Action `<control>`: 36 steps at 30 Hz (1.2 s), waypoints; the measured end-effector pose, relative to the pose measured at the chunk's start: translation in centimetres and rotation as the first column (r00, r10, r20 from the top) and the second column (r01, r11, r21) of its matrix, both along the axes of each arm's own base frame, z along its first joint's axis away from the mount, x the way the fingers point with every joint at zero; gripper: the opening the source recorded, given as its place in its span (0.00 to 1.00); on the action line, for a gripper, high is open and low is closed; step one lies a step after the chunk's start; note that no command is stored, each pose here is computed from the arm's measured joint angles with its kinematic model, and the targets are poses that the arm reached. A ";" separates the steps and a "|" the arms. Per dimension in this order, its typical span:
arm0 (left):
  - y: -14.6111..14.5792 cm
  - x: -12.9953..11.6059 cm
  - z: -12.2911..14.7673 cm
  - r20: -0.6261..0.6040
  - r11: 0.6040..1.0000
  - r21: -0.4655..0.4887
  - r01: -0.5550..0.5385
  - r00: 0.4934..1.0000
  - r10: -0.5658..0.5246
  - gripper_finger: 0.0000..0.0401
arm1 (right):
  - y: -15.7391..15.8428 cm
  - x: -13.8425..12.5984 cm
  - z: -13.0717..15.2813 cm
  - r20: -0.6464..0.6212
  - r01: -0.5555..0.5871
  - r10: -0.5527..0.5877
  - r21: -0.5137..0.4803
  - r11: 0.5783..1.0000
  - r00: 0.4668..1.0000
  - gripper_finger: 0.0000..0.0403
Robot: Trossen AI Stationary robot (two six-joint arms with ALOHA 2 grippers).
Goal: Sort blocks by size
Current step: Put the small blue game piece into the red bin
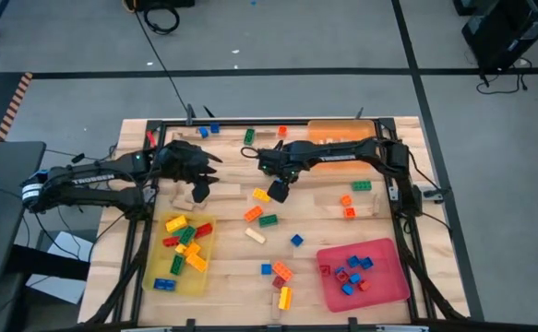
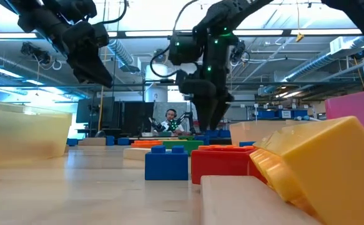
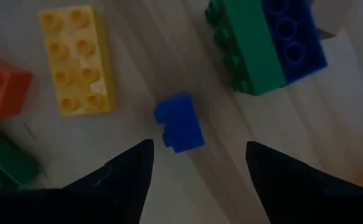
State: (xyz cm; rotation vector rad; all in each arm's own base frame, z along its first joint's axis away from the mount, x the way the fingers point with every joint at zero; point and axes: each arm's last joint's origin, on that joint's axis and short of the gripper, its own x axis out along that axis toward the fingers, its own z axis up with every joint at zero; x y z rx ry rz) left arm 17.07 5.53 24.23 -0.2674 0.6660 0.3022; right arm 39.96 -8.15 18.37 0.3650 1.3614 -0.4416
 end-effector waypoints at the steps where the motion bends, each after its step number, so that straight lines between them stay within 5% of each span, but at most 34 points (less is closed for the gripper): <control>1: 0.0 0.1 0.1 0.009 1.000 0.003 0.000 1.000 0.000 0.38 | -0.1 0.1 -0.3 -0.002 -0.015 0.015 0.007 1.000 1.000 0.67; 13: 0.1 0.2 0.2 0.042 0.998 -0.046 -0.044 0.998 0.046 0.38 | -0.2 1.2 -3.8 -0.032 -0.146 0.147 0.041 0.988 0.989 0.57; 21: 0.1 0.2 0.2 0.039 0.998 -0.045 -0.049 0.998 0.051 0.38 | -0.1 1.6 -4.5 -0.020 -0.187 0.188 0.037 0.982 0.982 0.32; 30: 0.1 0.2 0.2 0.038 0.998 -0.041 -0.055 0.998 0.056 0.38 | -0.2 0.9 -3.1 -0.033 -0.160 0.161 0.037 0.986 0.986 0.26; 36: 0.1 0.3 0.2 0.041 0.998 -0.038 -0.056 0.998 0.057 0.38 | 0.6 -0.6 1.1 -0.004 -0.059 0.059 0.043 0.997 0.998 0.26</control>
